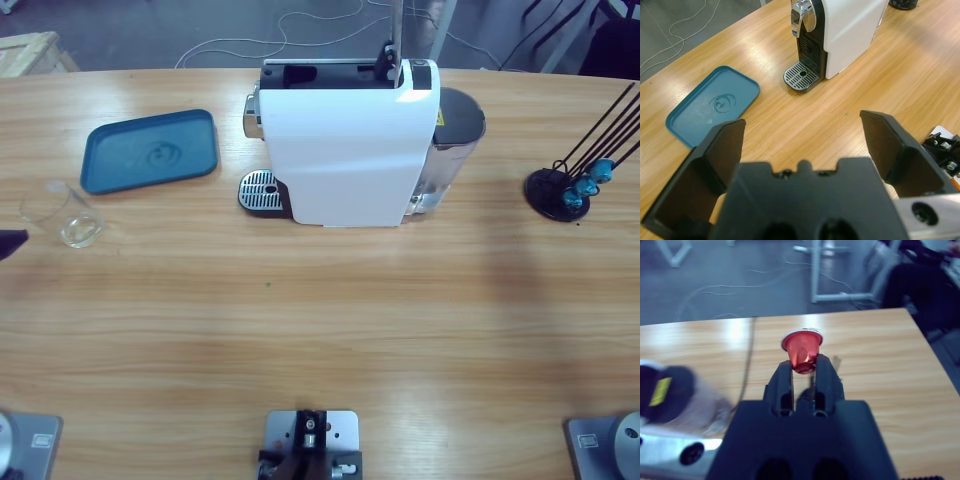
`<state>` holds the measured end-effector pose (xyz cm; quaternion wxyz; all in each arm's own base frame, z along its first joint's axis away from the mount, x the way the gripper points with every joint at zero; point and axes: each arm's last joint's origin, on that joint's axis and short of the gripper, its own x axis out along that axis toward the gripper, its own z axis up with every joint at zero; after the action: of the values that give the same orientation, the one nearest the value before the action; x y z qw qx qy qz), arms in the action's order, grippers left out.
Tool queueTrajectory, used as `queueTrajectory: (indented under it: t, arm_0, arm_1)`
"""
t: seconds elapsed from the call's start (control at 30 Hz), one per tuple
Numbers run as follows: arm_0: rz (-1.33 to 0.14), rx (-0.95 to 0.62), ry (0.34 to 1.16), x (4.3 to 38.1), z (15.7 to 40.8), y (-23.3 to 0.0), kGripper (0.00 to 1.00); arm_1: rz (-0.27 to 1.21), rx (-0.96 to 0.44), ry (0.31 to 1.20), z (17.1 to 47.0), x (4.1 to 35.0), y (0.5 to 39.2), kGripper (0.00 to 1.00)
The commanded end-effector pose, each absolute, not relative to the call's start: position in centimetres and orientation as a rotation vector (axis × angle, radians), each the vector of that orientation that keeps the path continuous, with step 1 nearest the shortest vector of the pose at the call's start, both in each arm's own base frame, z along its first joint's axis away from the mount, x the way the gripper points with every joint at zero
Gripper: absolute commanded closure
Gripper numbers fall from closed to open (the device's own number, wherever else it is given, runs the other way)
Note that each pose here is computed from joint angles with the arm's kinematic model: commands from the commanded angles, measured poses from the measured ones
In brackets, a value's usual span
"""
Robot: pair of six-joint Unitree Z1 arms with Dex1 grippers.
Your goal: Pour coffee
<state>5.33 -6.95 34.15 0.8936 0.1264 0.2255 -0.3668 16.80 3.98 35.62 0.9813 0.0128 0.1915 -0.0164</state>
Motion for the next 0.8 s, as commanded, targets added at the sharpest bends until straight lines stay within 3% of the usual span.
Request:
queueTrajectory:
  t: [0.03,0.23,0.4,0.57,0.8]
  arm_0:
    - [-0.736,0.296,0.504,5.0,32.6,-6.2,0.009]
    - [-0.75,0.396,0.525,4.8,33.3,-5.7,0.01]
    - [-0.767,0.465,0.529,4.6,34.1,-5.5,0.009]
    - [-0.796,0.458,0.534,4.6,34.1,-5.6,0.009]
    - [-0.774,0.514,0.534,5.0,33.9,-5.7,0.009]
  arm_1:
    - [0.653,-0.182,0.357,36.2,13.0,9.5,1.0]
    - [0.927,-0.441,0.351,36.9,16.0,17.3,1.0]
    - [1.068,-0.659,0.268,37.9,18.5,24.3,1.0]
    - [1.106,-0.694,0.258,38.2,21.3,28.9,1.0]
    - [1.095,-0.745,0.3,35.6,25.1,32.2,1.0]
